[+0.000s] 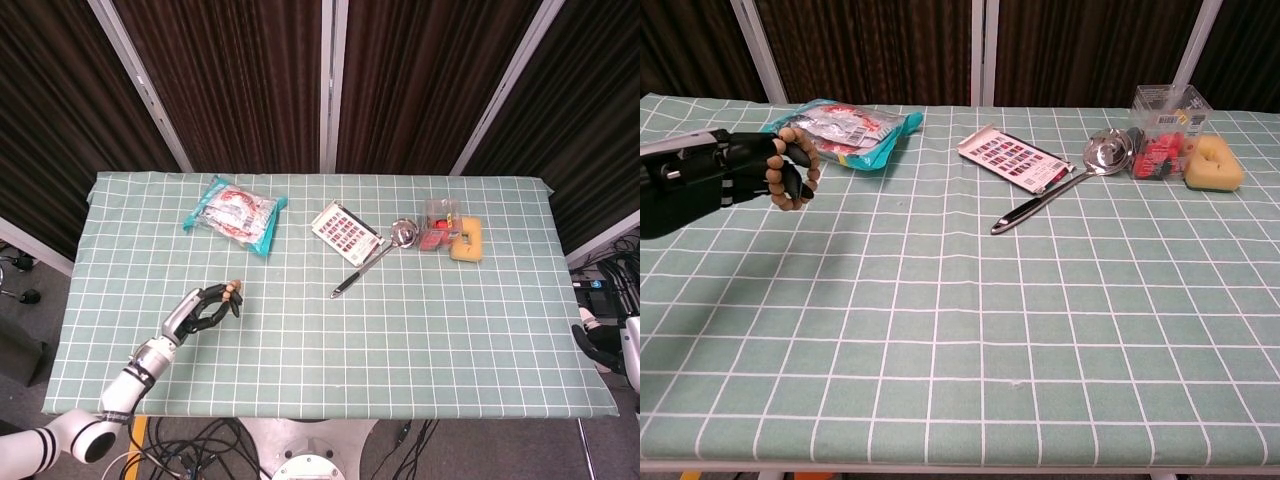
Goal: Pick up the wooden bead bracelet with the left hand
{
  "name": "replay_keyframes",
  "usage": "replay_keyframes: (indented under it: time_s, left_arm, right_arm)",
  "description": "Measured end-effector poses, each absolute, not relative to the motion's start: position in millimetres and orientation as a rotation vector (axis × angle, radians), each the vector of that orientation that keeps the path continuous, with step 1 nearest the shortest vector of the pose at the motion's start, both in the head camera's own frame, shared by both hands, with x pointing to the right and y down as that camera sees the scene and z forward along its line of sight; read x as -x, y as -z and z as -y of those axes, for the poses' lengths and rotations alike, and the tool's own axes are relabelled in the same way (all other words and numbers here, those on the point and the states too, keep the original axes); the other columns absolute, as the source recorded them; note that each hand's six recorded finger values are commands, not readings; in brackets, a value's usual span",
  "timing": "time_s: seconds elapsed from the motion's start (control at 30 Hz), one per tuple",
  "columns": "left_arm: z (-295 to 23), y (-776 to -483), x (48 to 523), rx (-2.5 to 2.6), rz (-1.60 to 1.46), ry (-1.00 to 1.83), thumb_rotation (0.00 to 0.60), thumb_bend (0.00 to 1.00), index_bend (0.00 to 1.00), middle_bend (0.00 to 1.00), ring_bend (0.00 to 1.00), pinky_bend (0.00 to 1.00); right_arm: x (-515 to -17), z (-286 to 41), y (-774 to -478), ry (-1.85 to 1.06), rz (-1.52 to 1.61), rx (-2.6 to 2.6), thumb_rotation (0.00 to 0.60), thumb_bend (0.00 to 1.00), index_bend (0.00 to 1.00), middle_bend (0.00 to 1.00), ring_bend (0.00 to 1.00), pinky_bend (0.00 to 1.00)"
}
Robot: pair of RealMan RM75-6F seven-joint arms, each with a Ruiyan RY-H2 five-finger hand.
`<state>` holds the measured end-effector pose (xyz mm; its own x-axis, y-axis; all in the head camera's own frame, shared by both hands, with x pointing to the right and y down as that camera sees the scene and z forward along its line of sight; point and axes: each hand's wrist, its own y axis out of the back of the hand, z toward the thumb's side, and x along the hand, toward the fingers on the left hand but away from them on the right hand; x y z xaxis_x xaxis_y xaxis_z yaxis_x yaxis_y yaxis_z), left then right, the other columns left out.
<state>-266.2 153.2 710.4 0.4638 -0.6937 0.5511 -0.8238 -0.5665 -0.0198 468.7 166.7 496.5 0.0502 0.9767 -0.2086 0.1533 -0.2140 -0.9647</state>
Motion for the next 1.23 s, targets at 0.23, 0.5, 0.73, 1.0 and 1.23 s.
replay_keyframes:
  time_s: [0.23, 0.5, 0.73, 1.0, 1.23]
  left_arm:
    - [-147, -715, 275, -2.782, 1.349, -1.135, 0.511, 0.45, 0.41, 0.48, 0.30, 0.11]
    - [-142, -706, 276, -3.124, 1.336, -1.689, 0.523, 0.16, 0.31, 0.36, 0.21, 0.10]
    - [-123, -671, 302, -3.049, 1.649, -1.731, 0.600, 0.16, 0.31, 0.36, 0.21, 0.09]
    - [-127, -620, 415, -2.629, 1.951, -2.227, 0.537, 0.16, 0.21, 0.20, 0.07, 0.02]
    - [-180, -590, 478, -2.266, 1.885, -2.566, 0.528, 0.16, 0.16, 0.11, 0.00, 0.00]
  right_arm:
    - [-471, -169, -502, -1.272, 1.197, 1.517, 0.600, 0.19, 0.00, 0.09, 0.00, 0.00]
    - [-472, -170, -506, -1.280, 1.193, 1.532, 0.600, 0.19, 0.00, 0.09, 0.00, 0.00]
    - [-472, -172, -514, -1.297, 1.181, 1.566, 0.600, 0.19, 0.00, 0.08, 0.00, 0.00]
    - [-471, -176, -528, -1.339, 1.127, 1.650, 0.600, 0.21, 0.00, 0.00, 0.00, 0.00]
    - [-464, -173, -539, -1.338, 1.096, 1.688, 0.600, 0.21, 0.00, 0.00, 0.00, 0.00]
